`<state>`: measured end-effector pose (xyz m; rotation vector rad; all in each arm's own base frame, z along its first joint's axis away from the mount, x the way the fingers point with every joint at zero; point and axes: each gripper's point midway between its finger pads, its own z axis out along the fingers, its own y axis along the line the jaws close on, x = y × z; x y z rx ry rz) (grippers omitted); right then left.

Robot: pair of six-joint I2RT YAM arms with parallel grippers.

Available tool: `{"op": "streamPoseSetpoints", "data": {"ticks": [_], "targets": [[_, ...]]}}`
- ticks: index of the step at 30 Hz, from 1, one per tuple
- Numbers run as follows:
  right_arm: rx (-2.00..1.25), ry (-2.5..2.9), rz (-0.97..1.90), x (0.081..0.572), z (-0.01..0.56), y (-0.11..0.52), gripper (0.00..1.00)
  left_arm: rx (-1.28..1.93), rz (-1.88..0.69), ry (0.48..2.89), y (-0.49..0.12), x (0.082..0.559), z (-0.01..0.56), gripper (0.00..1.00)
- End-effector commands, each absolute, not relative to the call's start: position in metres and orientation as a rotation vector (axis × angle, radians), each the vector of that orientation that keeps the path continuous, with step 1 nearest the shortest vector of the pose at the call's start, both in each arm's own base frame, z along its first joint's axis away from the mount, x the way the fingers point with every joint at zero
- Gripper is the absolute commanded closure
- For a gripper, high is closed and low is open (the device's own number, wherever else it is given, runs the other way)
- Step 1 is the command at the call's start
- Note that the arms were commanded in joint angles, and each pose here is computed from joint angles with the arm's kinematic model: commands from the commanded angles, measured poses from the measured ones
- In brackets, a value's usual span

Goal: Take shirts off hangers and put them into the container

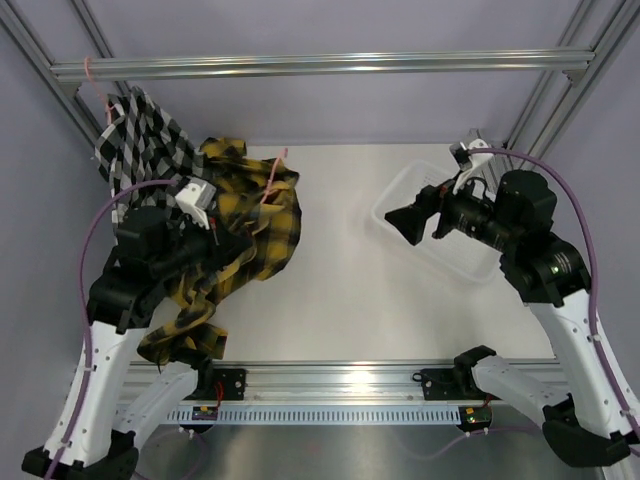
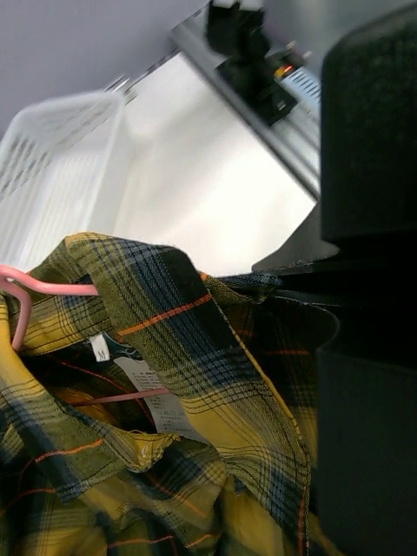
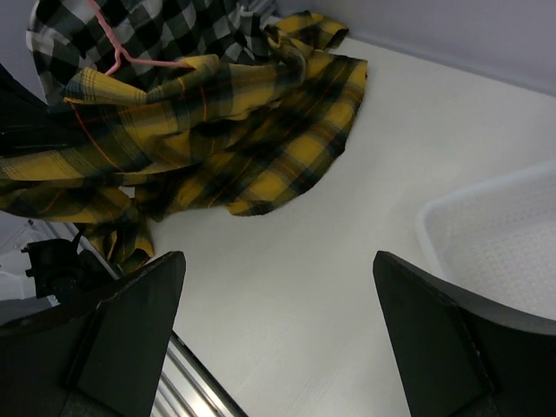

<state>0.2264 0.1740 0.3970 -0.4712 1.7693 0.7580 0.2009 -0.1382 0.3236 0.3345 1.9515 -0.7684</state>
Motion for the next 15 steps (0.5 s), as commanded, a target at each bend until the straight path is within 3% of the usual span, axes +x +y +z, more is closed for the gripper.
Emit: {"op": "streamPoseSetpoints", "data": {"ticks": [1, 10, 15], "targets": [[-0.553, 1.646, 0.836, 0.231, 0.431, 0.204, 0.0, 0.443, -0.899, 1.806, -0.177, 0.202, 0.35, 1.0], [-0.611, 1.557, 0.881, 0.241, 0.451, 0.274, 0.01, 0.6, -1.04, 1.703, -0.257, 0.201, 0.374, 1.0], [-0.559, 1.538, 0.879, 0.254, 0.453, 0.285, 0.11, 0.641, -1.066, 1.674, -0.269, 0.197, 0.38, 1.0]]}}
